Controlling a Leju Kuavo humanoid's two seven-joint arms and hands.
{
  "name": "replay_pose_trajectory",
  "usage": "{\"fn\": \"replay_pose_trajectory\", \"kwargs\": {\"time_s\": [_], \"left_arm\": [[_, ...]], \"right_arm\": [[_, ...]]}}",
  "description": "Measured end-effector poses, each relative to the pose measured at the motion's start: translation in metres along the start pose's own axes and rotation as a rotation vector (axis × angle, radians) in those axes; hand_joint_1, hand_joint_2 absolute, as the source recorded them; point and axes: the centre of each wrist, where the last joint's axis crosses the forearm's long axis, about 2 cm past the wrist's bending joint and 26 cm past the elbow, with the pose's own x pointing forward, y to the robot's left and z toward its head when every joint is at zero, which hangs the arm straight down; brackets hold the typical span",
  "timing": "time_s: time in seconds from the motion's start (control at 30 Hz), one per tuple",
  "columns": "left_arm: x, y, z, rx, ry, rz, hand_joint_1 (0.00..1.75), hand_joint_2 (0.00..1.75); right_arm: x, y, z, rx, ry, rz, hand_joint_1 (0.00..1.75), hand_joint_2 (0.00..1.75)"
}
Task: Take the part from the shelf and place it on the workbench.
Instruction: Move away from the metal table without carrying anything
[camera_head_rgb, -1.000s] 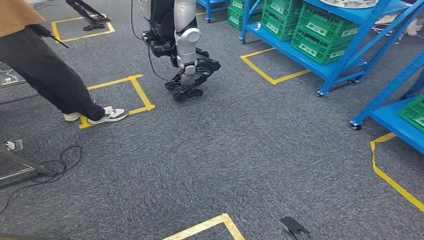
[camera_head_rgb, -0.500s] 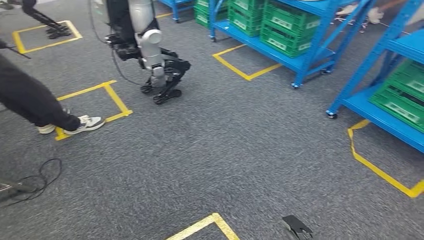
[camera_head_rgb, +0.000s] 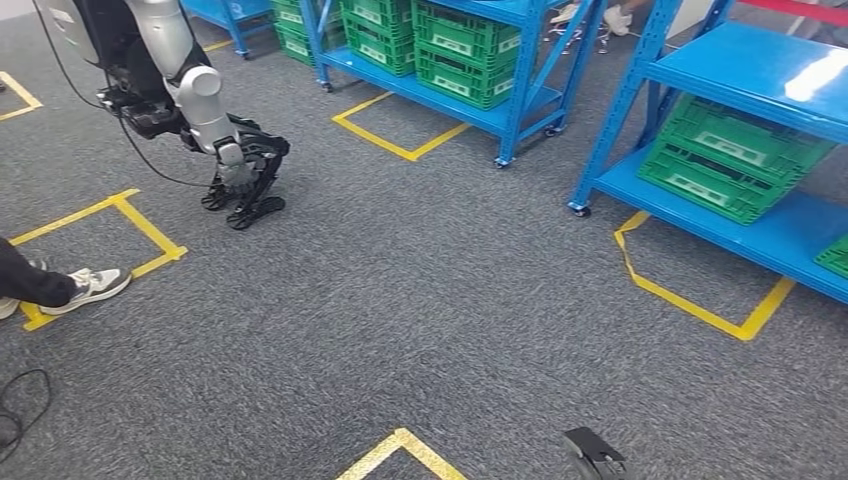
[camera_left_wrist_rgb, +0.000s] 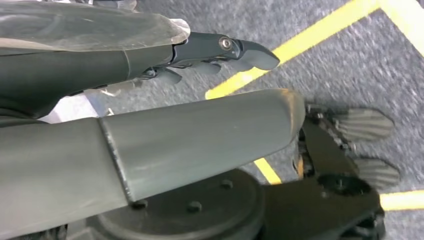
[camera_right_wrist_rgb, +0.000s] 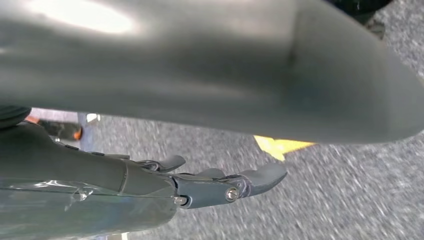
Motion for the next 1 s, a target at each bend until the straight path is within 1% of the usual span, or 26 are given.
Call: {"fn": "replay_pose_trajectory", "kwargs": {"time_s": [0.2,0.5,0.77,1.0], "left_arm": [[-0.0028,-0.0014,-0.0001,-0.002,0.005,-0.003,0.0,0.0],[0.0002,-0.0049,0.0,-0.01,-0.001,-0.003,0.0,0.0],[-0.0029,-0.0081,-0.0001,-0.017,0.004,0.001,0.0,0.0],[0.0009,-0.0071,0.0,-0.015,-0.003,0.004,0.0,0.0]], "right_arm": [[-0.0014,-0.0005,0.0002,-0.005,-0.001,-0.006,0.0,0.0],[-0.0068,-0.0011,0.0012,-0.008,0.014,-0.013,0.0,0.0],[-0.0037,-0.002,0.0006,-0.013,0.009,-0.017,0.0,0.0],[-0.0022,-0.0026,0.0003,-0.015,0.012,-0.014,0.0,0.0]]}}
